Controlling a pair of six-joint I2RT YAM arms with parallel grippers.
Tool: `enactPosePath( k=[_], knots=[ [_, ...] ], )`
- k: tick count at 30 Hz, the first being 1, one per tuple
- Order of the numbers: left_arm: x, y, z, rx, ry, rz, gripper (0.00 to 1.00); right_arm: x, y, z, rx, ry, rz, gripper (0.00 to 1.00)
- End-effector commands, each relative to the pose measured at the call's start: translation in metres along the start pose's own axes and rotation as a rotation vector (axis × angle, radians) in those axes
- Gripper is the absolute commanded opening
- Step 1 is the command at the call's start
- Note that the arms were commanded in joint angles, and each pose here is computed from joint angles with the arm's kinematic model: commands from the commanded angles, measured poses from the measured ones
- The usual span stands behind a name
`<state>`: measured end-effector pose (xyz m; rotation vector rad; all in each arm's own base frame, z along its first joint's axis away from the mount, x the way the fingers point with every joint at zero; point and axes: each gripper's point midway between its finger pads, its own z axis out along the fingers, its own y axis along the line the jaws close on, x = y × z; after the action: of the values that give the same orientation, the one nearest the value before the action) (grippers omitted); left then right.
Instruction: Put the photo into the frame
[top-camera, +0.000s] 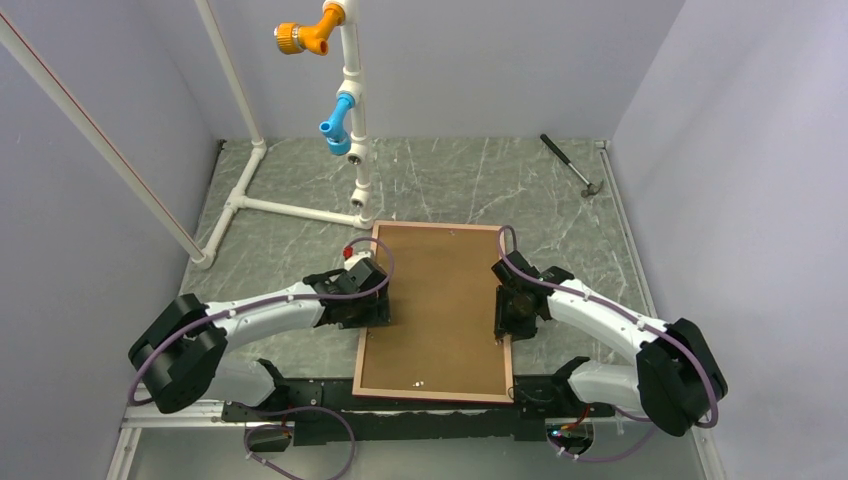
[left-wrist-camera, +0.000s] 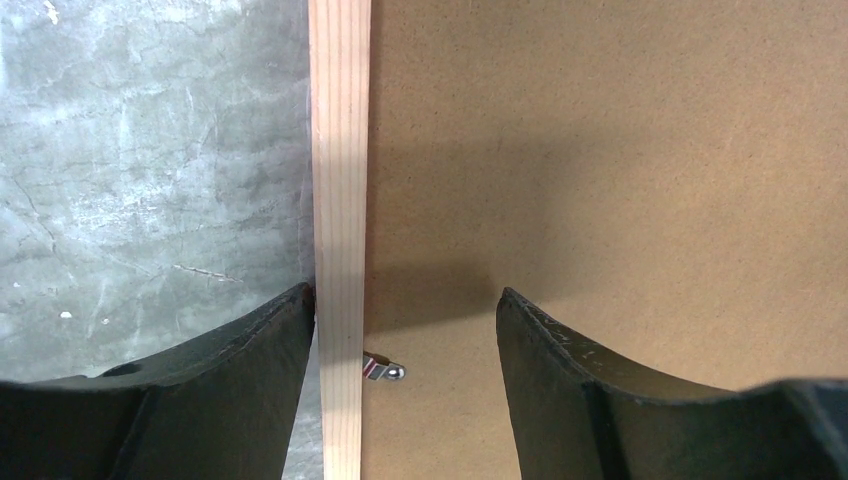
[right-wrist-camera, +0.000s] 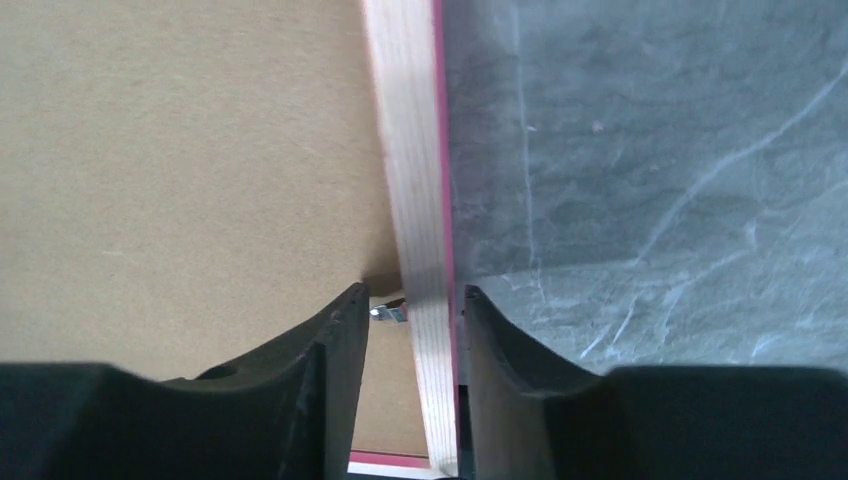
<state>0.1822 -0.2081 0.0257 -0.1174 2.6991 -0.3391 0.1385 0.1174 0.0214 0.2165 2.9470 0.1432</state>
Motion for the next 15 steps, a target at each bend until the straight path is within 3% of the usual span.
enactPosePath(
  k=[1, 3, 5, 15],
  knots=[
    [-0.001, -0.002, -0.008, 0.024, -0.014, -0.006, 0.7, -0.032, 0.028, -0.018, -0.113, -0.134, -0.011, 0.52],
    [0.0, -0.003, -0.007, 0.027, -0.012, -0.003, 0.68, -0.033, 0.032, -0.02, -0.141, -0.14, -0.002, 0.65],
    [0.001, -0.003, -0.004, 0.025, -0.002, 0.001, 0.64, -0.032, 0.033, -0.019, -0.155, -0.131, 0.008, 0.71],
    [0.001, -0.033, 0.009, 0.116, 0.034, 0.052, 0.55, -0.017, 0.033, -0.013, -0.256, -0.052, 0.101, 0.74]
  ],
)
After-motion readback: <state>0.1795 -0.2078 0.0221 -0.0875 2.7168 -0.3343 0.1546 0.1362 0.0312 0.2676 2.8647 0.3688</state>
